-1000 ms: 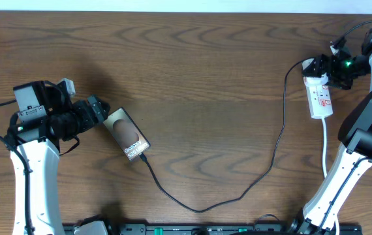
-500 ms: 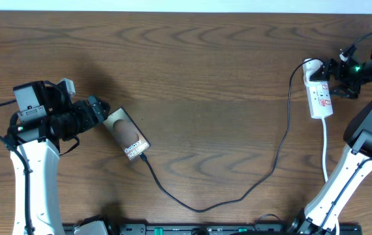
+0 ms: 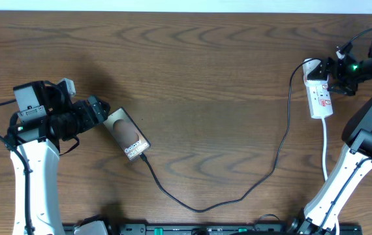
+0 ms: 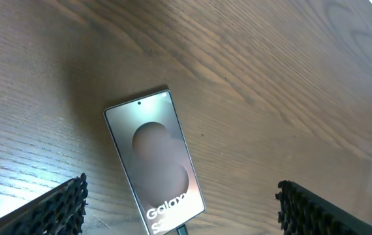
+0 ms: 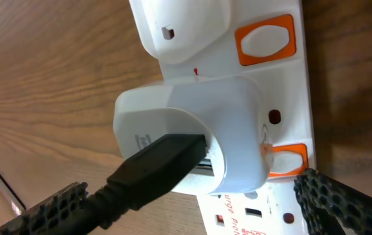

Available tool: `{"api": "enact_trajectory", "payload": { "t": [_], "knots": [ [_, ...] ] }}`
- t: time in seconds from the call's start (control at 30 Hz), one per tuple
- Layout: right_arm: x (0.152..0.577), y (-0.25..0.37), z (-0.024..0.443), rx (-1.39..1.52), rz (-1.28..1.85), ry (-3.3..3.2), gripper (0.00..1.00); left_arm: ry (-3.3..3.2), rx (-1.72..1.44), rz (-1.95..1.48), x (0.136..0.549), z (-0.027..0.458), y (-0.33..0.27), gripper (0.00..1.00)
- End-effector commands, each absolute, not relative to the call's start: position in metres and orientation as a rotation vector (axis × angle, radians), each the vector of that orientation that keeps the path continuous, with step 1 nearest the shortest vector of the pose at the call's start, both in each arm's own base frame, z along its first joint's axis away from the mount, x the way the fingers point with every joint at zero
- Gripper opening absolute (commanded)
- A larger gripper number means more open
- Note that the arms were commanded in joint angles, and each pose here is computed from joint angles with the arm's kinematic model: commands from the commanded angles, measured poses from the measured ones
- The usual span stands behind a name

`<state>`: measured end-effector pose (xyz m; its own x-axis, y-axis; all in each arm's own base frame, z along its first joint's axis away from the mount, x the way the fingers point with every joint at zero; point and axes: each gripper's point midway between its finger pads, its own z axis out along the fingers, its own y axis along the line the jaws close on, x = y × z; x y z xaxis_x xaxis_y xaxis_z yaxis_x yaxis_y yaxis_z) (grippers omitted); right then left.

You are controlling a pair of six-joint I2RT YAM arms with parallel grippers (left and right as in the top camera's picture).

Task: Plug charger to phone and switch on socket
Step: 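Press the white plug down firmly into the socket with the right gripper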

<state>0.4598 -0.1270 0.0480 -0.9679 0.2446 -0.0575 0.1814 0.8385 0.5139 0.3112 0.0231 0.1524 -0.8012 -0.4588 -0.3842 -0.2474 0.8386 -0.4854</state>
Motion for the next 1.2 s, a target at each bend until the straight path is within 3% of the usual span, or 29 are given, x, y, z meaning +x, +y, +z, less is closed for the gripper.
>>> {"api": "enact_trajectory", "payload": {
  "t": [0.0,1.17],
  "knots": [
    [0.468,-0.109,0.049,0.244,0.865,2.862,0.99,2.503,-0.499,-0.570,0.315,0.160,0.025,0.92],
    [0.468,-0.089,0.045,0.209,0.998,2.817,0.99,2.503,-0.499,-0.570,0.315,0.159,0.025,0.91]
  ]
}}
